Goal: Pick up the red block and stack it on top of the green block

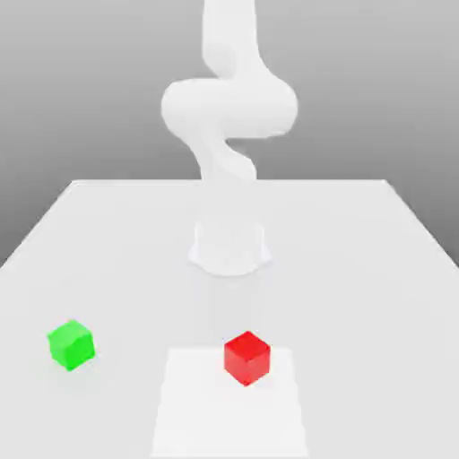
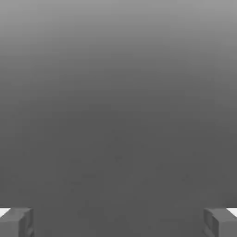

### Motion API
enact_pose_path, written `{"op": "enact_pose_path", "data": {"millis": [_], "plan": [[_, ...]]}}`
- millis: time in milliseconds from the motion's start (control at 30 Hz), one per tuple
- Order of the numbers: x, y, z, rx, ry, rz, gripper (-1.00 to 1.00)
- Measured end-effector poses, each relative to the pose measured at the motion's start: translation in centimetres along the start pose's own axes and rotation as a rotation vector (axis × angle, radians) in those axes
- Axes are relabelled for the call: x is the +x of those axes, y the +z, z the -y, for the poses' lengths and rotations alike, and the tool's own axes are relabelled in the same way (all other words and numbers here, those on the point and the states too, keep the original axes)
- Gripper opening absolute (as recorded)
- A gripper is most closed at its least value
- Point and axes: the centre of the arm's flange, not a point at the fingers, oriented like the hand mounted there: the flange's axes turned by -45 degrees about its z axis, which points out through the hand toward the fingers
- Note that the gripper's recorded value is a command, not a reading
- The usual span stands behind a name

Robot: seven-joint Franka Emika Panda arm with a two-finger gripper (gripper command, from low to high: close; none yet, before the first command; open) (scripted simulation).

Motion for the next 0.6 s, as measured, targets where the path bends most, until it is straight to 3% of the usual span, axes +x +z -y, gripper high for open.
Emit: {"op": "enact_pose_path", "data": {"millis": [300, 600], "plan": [[-11.0, 20.2, 0.7, -0.12, 0.331, 0.318, 0.0], [-30.5, 32.4, -0.4, -0.307, 0.712, 0.641, 0.0]]}}
